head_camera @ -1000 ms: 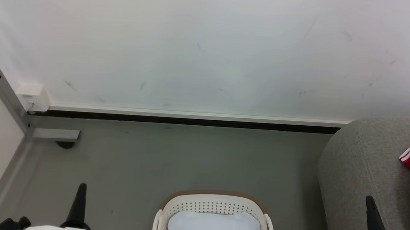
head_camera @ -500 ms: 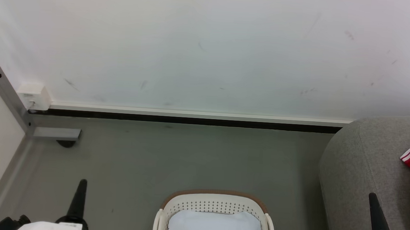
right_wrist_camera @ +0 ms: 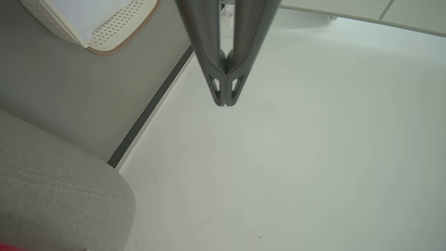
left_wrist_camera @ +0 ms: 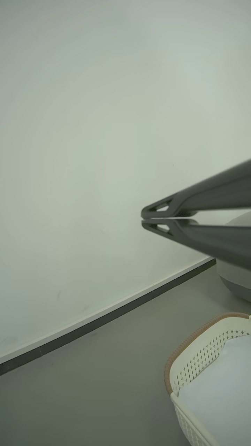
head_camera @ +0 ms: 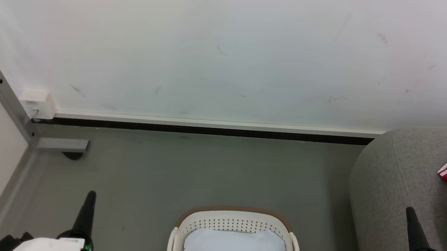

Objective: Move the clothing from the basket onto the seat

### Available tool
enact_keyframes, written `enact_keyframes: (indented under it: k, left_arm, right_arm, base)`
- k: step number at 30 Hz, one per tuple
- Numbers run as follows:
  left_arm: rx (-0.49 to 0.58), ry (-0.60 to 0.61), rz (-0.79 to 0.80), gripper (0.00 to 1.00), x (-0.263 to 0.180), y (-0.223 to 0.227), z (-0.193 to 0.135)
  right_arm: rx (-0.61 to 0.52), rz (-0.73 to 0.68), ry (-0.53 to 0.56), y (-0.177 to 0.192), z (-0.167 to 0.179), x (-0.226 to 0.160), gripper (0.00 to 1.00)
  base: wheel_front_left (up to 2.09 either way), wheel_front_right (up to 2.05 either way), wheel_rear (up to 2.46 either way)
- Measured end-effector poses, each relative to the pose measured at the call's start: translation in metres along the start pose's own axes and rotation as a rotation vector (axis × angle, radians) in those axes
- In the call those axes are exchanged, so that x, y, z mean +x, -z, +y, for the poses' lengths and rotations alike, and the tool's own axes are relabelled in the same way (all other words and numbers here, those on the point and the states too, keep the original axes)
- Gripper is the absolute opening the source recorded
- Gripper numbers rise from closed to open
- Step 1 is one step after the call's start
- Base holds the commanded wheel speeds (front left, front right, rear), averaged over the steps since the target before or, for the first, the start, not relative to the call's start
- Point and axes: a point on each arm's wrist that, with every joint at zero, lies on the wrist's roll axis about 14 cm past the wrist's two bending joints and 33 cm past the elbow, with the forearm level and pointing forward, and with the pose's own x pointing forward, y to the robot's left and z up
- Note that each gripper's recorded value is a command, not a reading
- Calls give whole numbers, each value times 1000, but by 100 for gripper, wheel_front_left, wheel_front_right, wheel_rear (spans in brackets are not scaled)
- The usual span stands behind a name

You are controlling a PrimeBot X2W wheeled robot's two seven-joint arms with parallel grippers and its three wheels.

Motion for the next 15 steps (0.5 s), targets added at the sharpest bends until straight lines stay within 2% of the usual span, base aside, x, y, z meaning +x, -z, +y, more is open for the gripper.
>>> enact_keyframes:
  k: [15]
  left_arm:
    - [-116, 12, 7, 0, 3, -1, -3]
  right_arm:
    - [110, -3, -7, -2, 2, 4, 0]
  base:
    - [0, 0, 0]
